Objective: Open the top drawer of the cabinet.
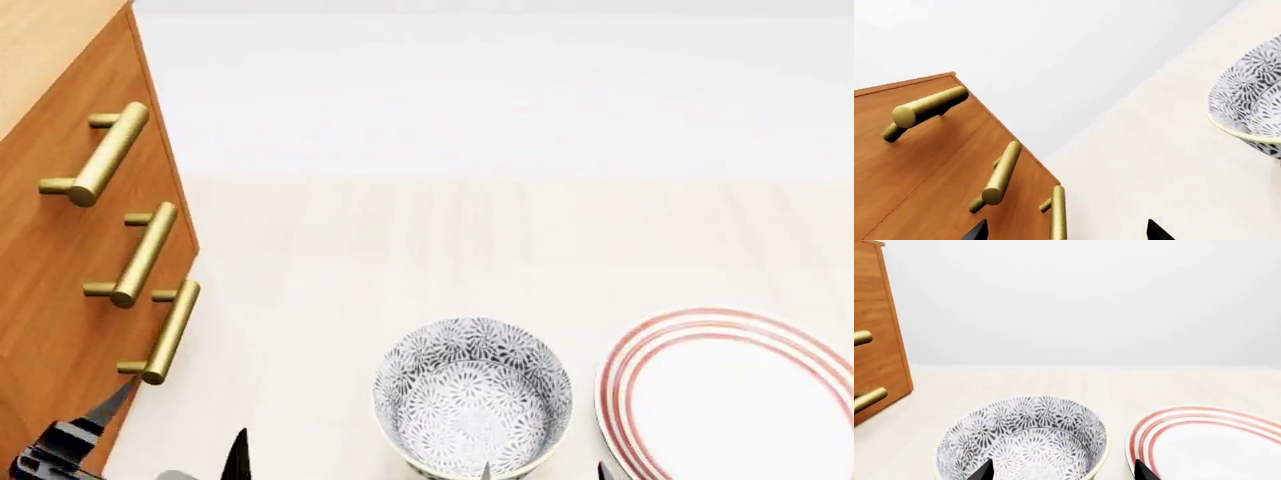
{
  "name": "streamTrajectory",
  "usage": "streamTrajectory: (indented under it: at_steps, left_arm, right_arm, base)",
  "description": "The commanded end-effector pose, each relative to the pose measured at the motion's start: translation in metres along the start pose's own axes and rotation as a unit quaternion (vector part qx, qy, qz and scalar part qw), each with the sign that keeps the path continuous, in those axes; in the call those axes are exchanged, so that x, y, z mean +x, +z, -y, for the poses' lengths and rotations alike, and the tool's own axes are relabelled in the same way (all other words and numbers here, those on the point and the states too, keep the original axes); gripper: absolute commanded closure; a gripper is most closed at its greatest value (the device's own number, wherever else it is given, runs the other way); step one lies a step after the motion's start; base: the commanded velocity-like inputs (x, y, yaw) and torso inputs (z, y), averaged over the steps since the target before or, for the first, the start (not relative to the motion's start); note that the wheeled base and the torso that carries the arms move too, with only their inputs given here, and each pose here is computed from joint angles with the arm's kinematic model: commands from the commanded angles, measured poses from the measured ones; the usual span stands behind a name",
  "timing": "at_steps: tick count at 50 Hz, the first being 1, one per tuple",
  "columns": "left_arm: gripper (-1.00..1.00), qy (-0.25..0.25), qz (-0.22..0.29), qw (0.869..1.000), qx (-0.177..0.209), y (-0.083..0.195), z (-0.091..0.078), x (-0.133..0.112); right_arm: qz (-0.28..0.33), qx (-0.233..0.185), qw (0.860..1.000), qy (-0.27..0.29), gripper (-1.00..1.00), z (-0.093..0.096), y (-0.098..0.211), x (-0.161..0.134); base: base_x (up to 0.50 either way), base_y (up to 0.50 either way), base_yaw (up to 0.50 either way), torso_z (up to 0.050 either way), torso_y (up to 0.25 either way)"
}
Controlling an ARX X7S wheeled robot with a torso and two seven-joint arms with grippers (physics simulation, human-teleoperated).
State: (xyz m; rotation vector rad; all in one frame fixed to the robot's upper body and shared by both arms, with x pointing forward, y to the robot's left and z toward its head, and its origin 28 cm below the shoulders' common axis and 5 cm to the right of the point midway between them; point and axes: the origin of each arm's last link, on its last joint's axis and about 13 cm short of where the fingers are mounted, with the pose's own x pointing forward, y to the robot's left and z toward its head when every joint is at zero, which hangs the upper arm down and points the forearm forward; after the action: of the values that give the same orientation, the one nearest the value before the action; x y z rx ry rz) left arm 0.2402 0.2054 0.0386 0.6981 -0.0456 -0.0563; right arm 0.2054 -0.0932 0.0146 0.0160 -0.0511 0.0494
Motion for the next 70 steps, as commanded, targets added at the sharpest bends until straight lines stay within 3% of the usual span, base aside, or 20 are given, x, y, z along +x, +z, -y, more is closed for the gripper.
streamTrajectory:
  at_steps: [1,3,10,11,14,20,25,27,30,51,70]
  left_arm:
    - [-1.0,-0.017,0.022,0.988,0.154,0.018,-0.016,0.02]
    - [-1.0,-0.013,0.021,0.988,0.155,0.021,-0.017,0.023]
    - [-1.0,-0.005,0.034,0.974,0.225,0.03,-0.021,0.033]
    - [-1.0,-0.011,0.038,0.966,0.255,0.031,-0.021,0.034]
    - [-1.0,-0.012,0.044,0.956,0.291,0.032,-0.021,0.035]
    - [-1.0,-0.014,0.047,0.946,0.319,0.035,-0.023,0.038]
    - [-1.0,-0.009,0.042,0.934,0.354,0.038,-0.03,0.042]
    - [-1.0,0.014,0.04,0.921,0.386,0.042,-0.037,0.046]
    - [-1.0,0.014,0.038,0.913,0.405,0.045,-0.045,0.049]
    - [-1.0,0.044,0.025,0.891,0.452,0.062,-0.085,0.05]
    - [-1.0,0.088,0.009,0.892,0.443,0.074,-0.114,0.056]
  right_arm:
    - [0.004,0.002,1.0,0.004,-1.0,0.0,0.0,0.001]
    - [0.003,0.002,1.0,0.003,-1.0,0.0,0.0,0.001]
    - [0.002,0.004,1.0,0.004,-1.0,0.0,-0.001,0.001]
    - [0.002,0.004,1.0,0.004,-1.0,0.0,0.0,0.001]
    - [0.002,0.005,1.0,0.004,-1.0,0.0,0.0,0.001]
    - [0.0,0.007,1.0,0.003,-1.0,0.0,0.0,0.001]
    - [-0.002,0.009,1.0,0.003,-1.0,0.0,0.0,0.001]
    - [-0.003,0.011,1.0,0.004,-1.0,0.0,-0.001,0.001]
    - [-0.005,0.011,1.0,0.004,-1.0,0.0,-0.002,0.001]
    - [-0.018,0.016,1.0,0.011,-1.0,-0.002,-0.008,-0.001]
    - [-0.023,0.018,0.999,0.014,-1.0,-0.002,-0.009,-0.003]
  base:
    - [0.0,0.0,0.0,0.0,0.0]
    - [0.0,0.0,0.0,0.0,0.0]
    - [0.0,0.0,0.0,0.0,0.0]
    - [0.0,0.0,0.0,0.0,0.0]
    - [0.0,0.0,0.0,0.0,0.0]
    - [0.0,0.0,0.0,0.0,0.0]
    - [0.0,0.0,0.0,0.0,0.0]
    - [0.0,0.0,0.0,0.0,0.0]
    - [0.0,0.0,0.0,0.0,0.0]
    - [0.0,0.0,0.0,0.0,0.0]
    - [0.0,0.0,0.0,0.0,0.0]
